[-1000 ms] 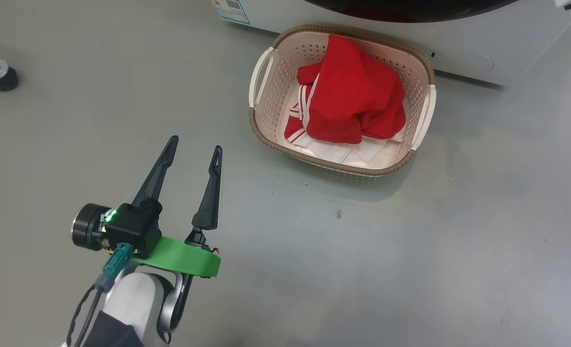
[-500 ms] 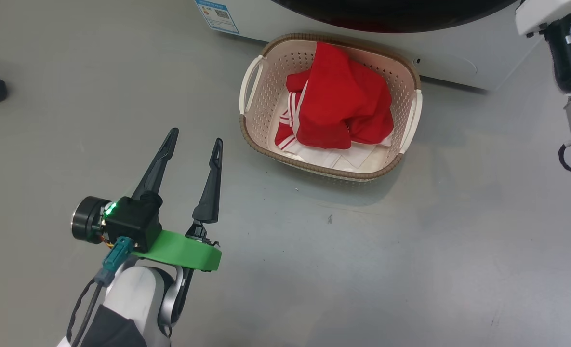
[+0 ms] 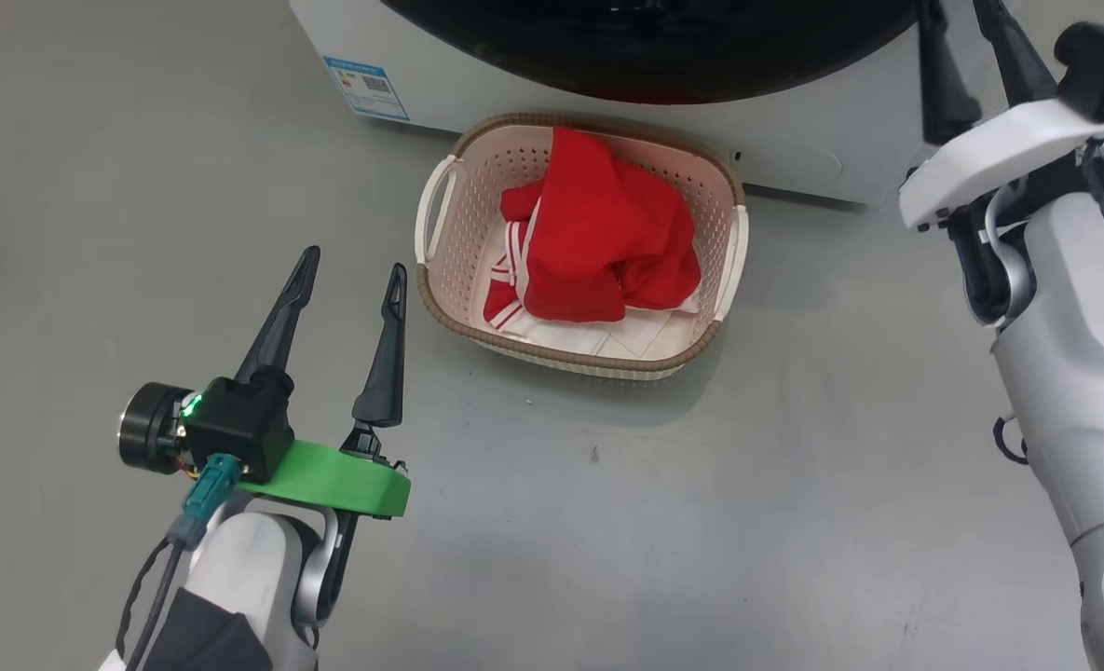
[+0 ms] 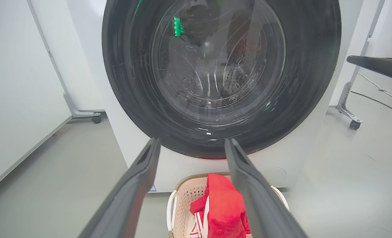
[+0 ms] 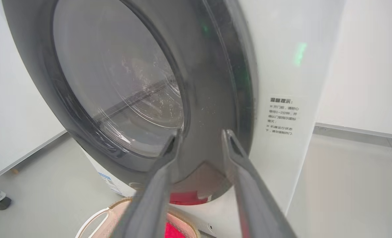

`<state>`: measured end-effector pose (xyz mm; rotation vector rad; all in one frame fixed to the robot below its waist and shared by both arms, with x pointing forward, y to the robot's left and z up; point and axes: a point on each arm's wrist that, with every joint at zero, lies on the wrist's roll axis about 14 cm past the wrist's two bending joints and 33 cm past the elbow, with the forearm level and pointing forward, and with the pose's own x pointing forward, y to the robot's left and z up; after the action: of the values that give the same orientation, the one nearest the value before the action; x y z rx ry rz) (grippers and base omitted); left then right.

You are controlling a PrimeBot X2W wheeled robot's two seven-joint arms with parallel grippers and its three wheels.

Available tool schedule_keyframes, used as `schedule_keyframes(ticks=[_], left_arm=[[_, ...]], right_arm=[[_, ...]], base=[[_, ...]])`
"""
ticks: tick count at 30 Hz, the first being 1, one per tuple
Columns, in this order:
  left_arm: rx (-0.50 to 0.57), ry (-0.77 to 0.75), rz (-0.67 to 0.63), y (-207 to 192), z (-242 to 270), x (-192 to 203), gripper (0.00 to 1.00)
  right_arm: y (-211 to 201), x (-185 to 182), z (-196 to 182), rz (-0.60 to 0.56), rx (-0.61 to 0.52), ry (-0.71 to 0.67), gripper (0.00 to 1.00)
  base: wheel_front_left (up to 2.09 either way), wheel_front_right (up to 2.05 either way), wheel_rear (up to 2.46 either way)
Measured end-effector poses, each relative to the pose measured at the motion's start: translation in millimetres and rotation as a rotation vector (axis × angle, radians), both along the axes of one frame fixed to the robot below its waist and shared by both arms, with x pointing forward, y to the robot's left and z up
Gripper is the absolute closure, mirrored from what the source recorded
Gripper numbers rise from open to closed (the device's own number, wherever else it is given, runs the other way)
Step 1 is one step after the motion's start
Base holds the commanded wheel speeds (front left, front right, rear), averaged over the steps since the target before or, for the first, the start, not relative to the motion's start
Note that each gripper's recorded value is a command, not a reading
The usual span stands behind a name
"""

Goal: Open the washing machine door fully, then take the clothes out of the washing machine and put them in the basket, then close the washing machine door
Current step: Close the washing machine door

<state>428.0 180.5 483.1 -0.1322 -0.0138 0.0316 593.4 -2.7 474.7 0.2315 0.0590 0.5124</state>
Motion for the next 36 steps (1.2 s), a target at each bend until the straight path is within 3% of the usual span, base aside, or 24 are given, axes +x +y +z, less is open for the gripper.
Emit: schedule_keyframes(ticks=[11, 36], left_arm=[[0.000, -0.005, -0.068, -20.1, 2.4, -3.3, 0.00], [-0.042, 0.034, -0.172, -56.8, -4.9, -39.4, 0.00]], right_arm=[[-43.4, -60.2, -28.8, -0.080, -0.026, 0.101, 0.00], [-112.0, -167.2, -0.2, -0.284, -0.027, 0.032, 0.00]], base=[[0.00, 0.00, 0.00], [0.00, 0.00, 0.00]])
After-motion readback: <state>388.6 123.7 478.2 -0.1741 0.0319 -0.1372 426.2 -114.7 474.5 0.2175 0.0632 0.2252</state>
